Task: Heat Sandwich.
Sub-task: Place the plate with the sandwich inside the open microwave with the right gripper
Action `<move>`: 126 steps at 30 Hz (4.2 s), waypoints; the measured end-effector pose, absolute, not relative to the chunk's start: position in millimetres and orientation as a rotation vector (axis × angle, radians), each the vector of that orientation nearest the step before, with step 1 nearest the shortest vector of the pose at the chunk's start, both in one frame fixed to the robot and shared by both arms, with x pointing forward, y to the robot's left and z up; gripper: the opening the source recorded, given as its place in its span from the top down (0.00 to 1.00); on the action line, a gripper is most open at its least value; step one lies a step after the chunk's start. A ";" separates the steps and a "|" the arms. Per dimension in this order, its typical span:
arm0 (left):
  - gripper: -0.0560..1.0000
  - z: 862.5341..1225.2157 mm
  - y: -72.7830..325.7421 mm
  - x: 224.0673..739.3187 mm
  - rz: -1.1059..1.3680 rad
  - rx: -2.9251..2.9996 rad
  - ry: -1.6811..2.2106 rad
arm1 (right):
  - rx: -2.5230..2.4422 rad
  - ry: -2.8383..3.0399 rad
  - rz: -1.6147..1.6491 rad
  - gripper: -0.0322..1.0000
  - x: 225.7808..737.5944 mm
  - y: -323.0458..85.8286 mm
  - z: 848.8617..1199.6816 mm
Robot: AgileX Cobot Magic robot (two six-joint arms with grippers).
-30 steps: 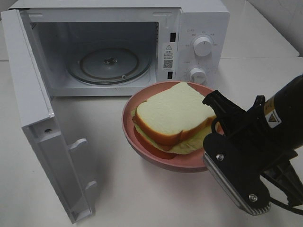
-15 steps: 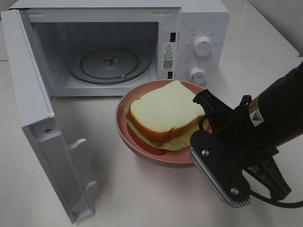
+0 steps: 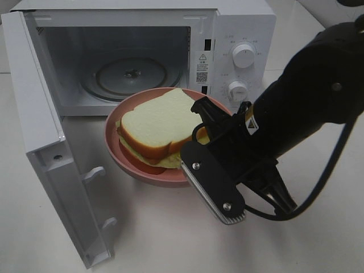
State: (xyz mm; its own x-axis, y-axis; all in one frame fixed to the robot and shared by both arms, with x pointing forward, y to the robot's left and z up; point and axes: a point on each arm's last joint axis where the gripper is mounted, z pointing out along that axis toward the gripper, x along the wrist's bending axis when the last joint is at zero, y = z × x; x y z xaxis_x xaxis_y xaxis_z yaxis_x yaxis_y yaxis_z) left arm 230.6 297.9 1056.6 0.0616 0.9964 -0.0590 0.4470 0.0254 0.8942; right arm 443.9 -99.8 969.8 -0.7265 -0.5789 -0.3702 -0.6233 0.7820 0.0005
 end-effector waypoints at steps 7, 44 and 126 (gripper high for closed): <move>0.01 1056.6 297.9 230.6 0.866 1.538 1.500 | -0.913 2.610 0.185 0.93 456.4 -87.3 969.6; 0.01 1056.6 297.9 230.6 0.866 1.538 1.500 | -0.866 2.632 0.106 0.93 515.1 -36.3 959.1; 0.01 1056.6 304.2 230.9 0.950 1.554 1.523 | -0.550 2.539 0.092 0.93 649.1 32.0 943.3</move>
State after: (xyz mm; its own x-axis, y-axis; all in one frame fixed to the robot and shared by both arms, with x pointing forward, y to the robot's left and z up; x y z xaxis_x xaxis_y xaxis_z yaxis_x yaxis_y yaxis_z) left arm 230.9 304.2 1056.6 0.0171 0.9998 0.0049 0.4442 -0.0120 0.8959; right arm 649.1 32.0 943.3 -0.7738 -0.3652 -0.5176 -0.4017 0.9147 -0.0449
